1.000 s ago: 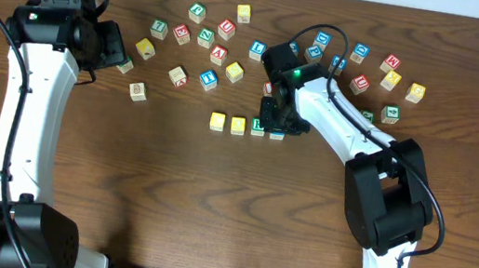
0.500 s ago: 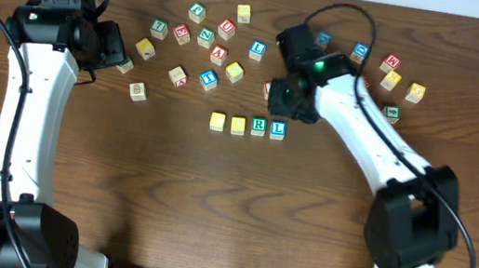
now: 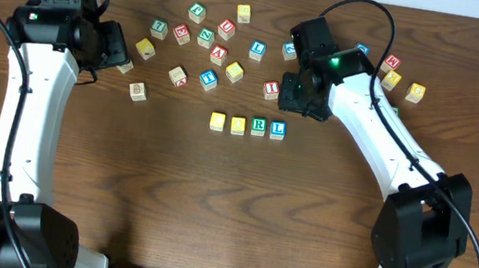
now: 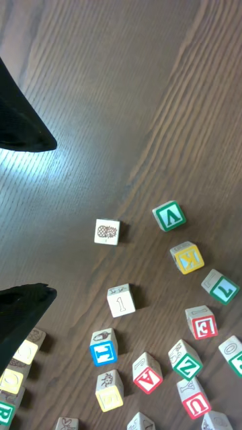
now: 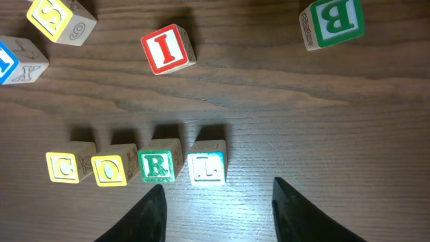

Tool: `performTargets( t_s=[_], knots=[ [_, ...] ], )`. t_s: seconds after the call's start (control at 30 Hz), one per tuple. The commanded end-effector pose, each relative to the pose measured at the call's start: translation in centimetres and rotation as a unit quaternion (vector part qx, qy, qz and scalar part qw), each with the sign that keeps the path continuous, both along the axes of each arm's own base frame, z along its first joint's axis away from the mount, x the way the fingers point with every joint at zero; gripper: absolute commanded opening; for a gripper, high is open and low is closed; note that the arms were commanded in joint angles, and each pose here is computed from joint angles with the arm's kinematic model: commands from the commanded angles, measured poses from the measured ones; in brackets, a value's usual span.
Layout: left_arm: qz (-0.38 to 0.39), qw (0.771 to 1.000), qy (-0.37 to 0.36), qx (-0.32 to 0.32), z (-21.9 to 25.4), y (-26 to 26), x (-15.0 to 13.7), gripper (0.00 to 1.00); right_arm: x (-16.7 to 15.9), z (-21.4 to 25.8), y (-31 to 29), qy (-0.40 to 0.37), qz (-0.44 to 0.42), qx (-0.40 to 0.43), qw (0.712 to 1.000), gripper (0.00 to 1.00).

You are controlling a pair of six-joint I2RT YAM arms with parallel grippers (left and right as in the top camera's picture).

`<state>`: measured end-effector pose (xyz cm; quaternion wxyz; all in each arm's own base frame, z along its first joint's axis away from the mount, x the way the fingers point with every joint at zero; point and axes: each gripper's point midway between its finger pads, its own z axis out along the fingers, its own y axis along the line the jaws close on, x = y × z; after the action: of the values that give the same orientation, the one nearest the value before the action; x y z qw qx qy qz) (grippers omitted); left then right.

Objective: Spell out CORL

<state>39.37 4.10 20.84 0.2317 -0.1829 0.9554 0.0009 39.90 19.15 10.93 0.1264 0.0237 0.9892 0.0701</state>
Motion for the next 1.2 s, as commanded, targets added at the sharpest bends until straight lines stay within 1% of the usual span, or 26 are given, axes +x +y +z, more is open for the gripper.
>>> performTargets(
  t_s=[0.0, 0.33, 0.57, 0.93, 1.17],
  knots=[
    [-0.006, 1.000, 0.007, -0.009, -0.5, -0.9, 0.0, 0.62, 0.3, 0.6, -0.1, -0.007, -0.002, 0.002, 1.000, 0.47],
    [-0.027, 0.999, 0.033, -0.010, -2.6, -2.6, -0.8, 0.62, -0.1, -0.5, -0.5, 0.011, -0.004, -0.006, 1.000, 0.49],
    [-0.032, 0.999, 0.042, -0.012, -3.3, -3.1, -0.6, 0.62, 0.3, -1.0, -1.7, 0.019, -0.019, -0.009, 1.000, 0.50],
    [-0.066, 0.994, 0.086, -0.010, -6.8, -5.9, 0.0, 0.61, -0.2, -1.5, -5.1, 0.050, -0.053, -0.021, 0.997, 0.50],
    [-0.079, 0.993, 0.086, -0.009, -7.0, -6.9, 0.1, 0.61, -0.7, -2.5, -5.8, 0.063, -0.059, -0.028, 0.996, 0.51]
  ],
)
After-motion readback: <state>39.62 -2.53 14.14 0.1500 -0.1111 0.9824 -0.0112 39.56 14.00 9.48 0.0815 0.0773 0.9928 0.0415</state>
